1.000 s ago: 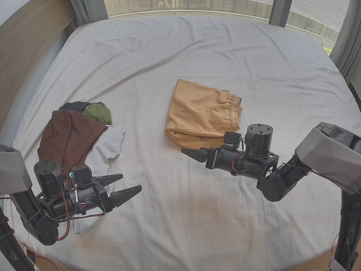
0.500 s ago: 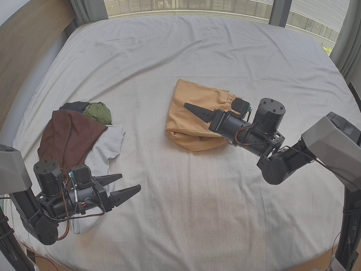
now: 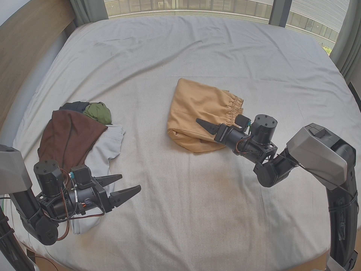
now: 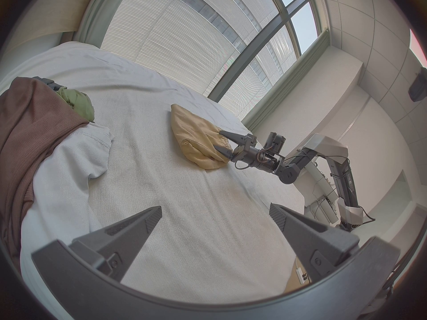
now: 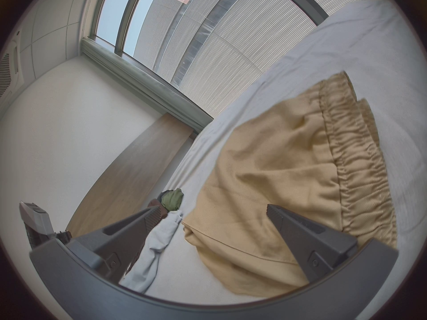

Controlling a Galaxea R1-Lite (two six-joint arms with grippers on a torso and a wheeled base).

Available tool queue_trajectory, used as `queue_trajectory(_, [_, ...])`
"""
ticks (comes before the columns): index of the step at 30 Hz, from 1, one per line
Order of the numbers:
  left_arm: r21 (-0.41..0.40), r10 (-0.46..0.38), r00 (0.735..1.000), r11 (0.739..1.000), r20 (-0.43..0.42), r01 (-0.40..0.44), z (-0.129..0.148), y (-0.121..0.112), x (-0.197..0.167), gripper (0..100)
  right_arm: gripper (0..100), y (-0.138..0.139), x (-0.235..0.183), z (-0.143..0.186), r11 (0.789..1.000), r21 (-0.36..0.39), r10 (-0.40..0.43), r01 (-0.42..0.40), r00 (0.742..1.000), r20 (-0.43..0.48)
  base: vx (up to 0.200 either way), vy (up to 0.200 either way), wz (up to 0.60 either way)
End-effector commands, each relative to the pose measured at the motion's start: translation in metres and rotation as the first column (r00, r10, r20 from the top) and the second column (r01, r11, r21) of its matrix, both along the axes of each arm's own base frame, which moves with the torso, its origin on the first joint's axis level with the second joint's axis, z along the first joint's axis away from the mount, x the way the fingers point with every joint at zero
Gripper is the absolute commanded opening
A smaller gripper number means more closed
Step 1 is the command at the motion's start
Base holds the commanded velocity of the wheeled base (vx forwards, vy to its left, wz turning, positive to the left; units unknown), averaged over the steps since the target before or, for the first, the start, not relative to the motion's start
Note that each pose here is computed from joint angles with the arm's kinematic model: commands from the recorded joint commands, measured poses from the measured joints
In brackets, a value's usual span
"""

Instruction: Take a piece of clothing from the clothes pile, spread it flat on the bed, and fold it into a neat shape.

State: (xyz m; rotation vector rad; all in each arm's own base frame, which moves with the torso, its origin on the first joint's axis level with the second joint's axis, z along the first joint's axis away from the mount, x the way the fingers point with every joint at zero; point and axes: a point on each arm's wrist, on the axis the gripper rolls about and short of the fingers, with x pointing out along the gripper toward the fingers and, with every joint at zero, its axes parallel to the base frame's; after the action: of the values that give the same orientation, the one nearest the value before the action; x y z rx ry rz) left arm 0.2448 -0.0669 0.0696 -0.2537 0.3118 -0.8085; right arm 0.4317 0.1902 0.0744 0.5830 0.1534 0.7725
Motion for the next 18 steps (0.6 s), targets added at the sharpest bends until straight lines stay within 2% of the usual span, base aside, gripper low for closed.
queue_trajectory(1, [0.0,0.0,1.0,1.0,0.0,0.0,0.0,0.0,0.0,100,100,0.001,0.002,-0.026,1.0,-0.026,-0.004,0.003,0.999,-0.045,0.0,0.0,0.0])
queue_trajectory(9, [-0.003,0.0,1.0,1.0,0.003,0.0,0.001,0.0,0.0,100,100,0.002,-0.002,-0.021,1.0,-0.02,-0.008,0.008,0.999,-0.031,0.0,0.0,0.0])
queue_trajectory(15, [-0.021,-0.001,1.0,1.0,0.01,0.001,0.007,0.0,-0.003,100,100,-0.002,-0.024,0.012,1.0,-0.01,0.001,-0.001,1.0,0.007,0.0,0.0,0.0])
queue_trajectory(16, [-0.037,-0.001,1.0,0.999,0.018,0.002,0.012,-0.001,-0.004,100,100,0.002,-0.038,0.028,1.0,-0.021,0.022,-0.021,0.999,0.038,0.0,0.0,0.0])
queue_trajectory(18, [-0.059,0.0,1.0,0.998,0.025,0.002,0.019,-0.001,-0.007,100,100,0.003,-0.051,0.039,0.999,-0.038,0.033,-0.03,0.998,0.059,0.0,0.0,0.0])
